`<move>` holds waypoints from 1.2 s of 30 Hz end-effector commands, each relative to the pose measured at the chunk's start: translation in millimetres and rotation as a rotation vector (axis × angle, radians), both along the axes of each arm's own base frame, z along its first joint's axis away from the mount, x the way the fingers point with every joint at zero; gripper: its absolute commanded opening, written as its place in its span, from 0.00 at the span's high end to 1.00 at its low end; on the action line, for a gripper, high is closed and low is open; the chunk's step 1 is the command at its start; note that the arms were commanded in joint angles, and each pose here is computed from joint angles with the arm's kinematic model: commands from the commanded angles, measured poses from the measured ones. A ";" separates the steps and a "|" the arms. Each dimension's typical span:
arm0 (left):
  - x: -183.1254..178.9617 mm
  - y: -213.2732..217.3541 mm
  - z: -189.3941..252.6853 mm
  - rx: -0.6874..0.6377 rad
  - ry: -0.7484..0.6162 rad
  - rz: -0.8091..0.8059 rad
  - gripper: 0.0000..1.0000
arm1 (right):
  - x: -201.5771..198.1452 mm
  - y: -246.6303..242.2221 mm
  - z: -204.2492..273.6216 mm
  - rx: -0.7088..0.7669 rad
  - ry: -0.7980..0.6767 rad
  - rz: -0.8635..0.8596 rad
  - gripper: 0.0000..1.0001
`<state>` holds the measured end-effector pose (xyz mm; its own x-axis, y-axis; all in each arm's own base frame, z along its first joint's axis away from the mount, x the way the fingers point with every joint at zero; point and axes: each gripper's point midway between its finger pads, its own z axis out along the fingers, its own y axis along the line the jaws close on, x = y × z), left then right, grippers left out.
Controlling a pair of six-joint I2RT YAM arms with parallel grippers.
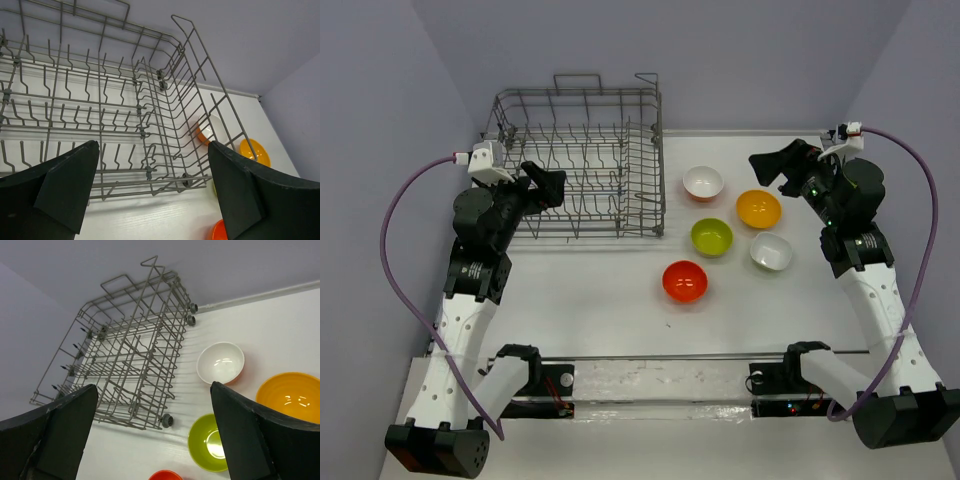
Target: Load the bowls into the dish rack
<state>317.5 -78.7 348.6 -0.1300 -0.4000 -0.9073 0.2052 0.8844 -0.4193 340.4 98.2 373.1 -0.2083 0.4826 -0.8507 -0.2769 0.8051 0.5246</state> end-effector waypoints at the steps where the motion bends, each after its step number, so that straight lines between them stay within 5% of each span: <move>1: 0.0 -1.3 10.8 0.006 -0.050 -0.013 0.01 | -7.9 -3.3 25.7 -0.008 -0.071 -0.018 0.00; 20: 2.8 -2.4 7.0 0.002 -0.035 -0.019 0.01 | 16.2 -30.8 -6.1 -0.038 0.056 -0.189 0.00; 32: 4.6 -3.1 5.3 -0.005 -0.025 -0.031 0.01 | 90.6 -82.1 -137.8 -0.148 0.412 -0.527 0.01; 36: 4.3 -3.3 5.7 -0.005 -0.025 -0.034 0.01 | 103.8 -93.8 -180.9 -0.194 0.512 -0.604 0.12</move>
